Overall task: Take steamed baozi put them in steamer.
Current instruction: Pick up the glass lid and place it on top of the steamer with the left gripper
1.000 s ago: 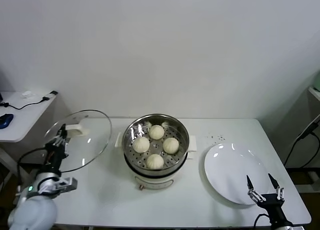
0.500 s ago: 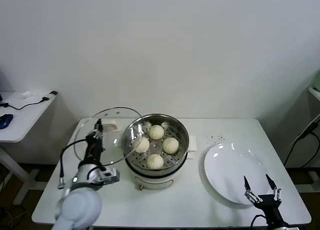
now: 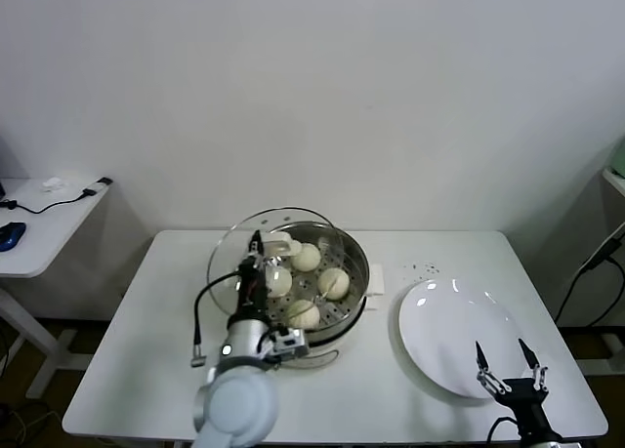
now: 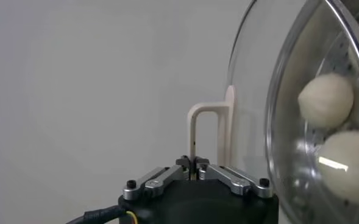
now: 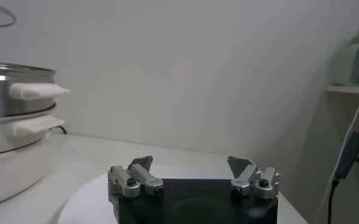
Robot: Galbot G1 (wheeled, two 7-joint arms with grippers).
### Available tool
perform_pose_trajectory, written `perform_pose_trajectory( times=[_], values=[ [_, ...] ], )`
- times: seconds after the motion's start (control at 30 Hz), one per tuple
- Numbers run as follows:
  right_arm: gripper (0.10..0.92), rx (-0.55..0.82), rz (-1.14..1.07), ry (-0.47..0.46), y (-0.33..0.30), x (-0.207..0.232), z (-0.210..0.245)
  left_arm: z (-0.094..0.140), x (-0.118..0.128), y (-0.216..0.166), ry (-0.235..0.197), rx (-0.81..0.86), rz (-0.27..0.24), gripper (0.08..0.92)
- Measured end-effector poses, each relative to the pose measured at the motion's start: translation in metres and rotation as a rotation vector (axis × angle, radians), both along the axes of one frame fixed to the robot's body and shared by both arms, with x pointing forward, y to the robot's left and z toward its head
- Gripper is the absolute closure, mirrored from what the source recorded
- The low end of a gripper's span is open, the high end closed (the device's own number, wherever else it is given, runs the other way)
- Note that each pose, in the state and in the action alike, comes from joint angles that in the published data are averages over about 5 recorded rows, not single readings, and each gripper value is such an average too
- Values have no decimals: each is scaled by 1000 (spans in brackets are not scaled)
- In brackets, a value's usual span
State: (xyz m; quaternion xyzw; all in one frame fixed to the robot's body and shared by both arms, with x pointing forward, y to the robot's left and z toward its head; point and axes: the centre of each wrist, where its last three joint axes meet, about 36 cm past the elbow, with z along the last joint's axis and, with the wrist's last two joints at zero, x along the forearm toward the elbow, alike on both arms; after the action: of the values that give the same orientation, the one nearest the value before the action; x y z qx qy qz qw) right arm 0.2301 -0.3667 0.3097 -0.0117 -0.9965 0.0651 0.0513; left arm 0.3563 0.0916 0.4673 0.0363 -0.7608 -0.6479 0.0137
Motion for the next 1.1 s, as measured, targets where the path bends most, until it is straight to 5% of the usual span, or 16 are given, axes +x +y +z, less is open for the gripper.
perform_pose_trajectory(
  times=[0.5,1.1],
  values=[
    [200,0,-16,-10,-2,-7,-5,-21,7,-50,12,21,-7,866],
    [200,-1,-19,-25,0,-13,-5,-54,17,-57,27,113,10,866]
  ],
)
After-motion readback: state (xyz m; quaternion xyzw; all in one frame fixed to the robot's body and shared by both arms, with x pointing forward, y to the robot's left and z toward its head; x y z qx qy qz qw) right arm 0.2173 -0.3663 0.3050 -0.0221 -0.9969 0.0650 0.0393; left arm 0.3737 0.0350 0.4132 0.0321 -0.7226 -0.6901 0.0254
